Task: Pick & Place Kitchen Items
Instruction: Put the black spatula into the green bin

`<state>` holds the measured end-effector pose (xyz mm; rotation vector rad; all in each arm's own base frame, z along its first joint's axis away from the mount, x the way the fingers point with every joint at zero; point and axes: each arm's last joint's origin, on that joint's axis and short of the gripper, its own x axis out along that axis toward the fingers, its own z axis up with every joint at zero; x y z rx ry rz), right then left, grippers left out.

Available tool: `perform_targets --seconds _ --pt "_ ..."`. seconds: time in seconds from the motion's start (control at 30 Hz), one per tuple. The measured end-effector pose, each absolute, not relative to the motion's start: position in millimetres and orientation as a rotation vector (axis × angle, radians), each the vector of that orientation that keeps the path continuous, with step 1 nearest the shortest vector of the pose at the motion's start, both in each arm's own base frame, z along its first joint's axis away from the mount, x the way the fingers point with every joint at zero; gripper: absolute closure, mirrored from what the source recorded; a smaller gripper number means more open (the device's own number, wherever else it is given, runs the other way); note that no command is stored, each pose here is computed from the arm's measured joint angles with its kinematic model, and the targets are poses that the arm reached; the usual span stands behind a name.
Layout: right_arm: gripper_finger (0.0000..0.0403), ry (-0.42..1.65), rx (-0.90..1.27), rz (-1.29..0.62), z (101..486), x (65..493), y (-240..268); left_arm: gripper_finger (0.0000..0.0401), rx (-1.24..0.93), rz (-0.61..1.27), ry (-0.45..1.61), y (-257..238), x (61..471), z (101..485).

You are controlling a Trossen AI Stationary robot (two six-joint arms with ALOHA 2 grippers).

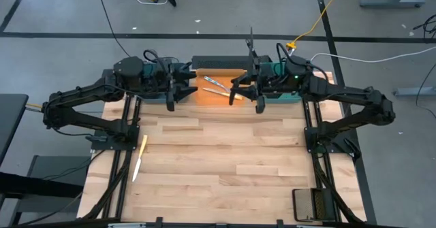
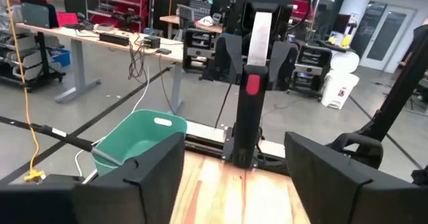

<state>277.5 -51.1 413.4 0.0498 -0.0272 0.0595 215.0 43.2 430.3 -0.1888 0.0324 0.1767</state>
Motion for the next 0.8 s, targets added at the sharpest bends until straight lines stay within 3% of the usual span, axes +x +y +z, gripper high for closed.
perform_targets --seconds 0.53,0.8 --pt "0.0277 0.07 0.011 -0.013 427.2 223.7 -46.1 0.0273 -0.164 0.16 0.0 40.3 202.9 437.3" --pt "0.0277 0.112 0.01 -0.031 430.1 200.3 -44.5 0.0318 -0.16 0.16 -0.01 39.8 200.4 439.1"
